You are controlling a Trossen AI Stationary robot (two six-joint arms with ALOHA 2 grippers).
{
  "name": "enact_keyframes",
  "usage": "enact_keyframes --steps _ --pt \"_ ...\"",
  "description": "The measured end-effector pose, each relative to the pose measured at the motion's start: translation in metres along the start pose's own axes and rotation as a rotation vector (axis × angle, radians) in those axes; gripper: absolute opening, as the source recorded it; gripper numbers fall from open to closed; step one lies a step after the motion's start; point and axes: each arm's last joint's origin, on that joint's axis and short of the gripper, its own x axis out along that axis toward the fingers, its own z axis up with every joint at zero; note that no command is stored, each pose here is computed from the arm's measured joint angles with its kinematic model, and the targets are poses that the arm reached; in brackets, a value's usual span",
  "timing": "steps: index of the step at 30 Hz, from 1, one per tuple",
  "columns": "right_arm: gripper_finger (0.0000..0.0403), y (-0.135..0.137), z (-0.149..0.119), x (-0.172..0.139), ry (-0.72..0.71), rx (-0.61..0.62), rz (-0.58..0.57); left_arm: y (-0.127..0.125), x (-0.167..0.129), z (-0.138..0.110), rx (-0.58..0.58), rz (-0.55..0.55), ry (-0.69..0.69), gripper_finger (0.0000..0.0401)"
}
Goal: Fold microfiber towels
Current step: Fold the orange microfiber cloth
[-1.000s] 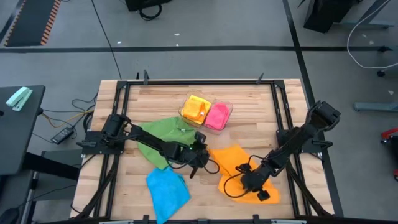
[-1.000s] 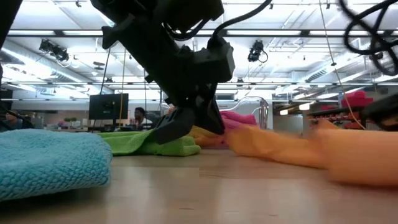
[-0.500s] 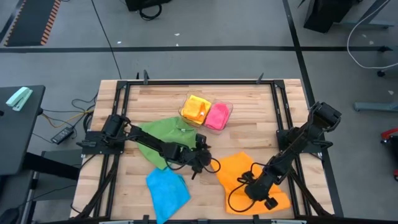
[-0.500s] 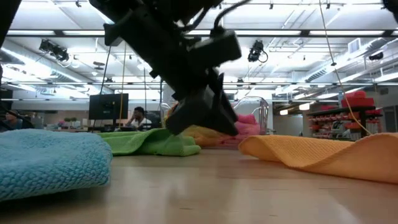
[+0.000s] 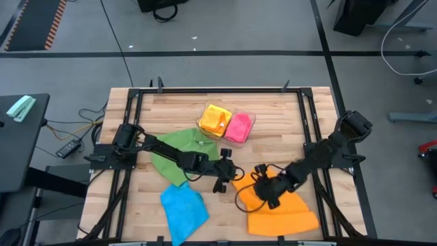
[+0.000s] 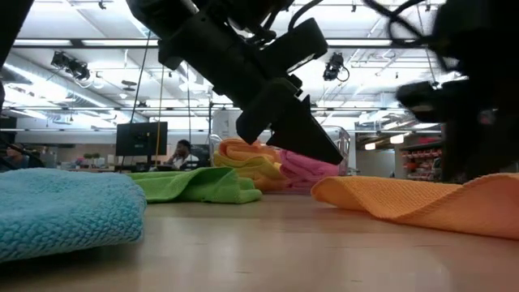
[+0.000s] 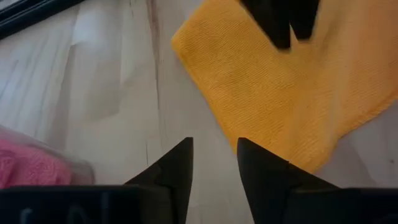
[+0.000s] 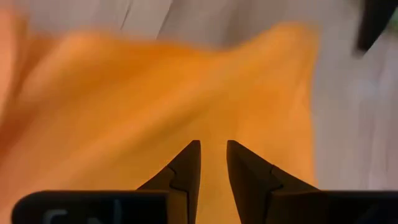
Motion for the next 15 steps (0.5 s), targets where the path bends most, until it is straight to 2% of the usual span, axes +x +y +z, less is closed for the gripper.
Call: enact_keyframes --steps 3,6,10,15 --pt "0.0087 -0.011 0.003 0.008 -0.114 0.007 0.094 0.000 0.000 0.000 0.001 0.000 0.003 0.0124" --pt "0.0087 -0.017 0.001 0.013 -0.169 0.022 0.161 -0.001 0.000 -0.002 0.006 -0.004 0.019 0.0115" --pt "0.0087 -0.011 -0.010 0.017 -0.134 0.012 0.193 -0.003 -0.001 -0.001 0.005 -0.007 0.015 0.0106" --pt "0.0087 0.009 -0.020 0.014 -0.107 -0.054 0.288 -0.003 -0.001 0.000 -0.019 -0.015 0.008 0.0098"
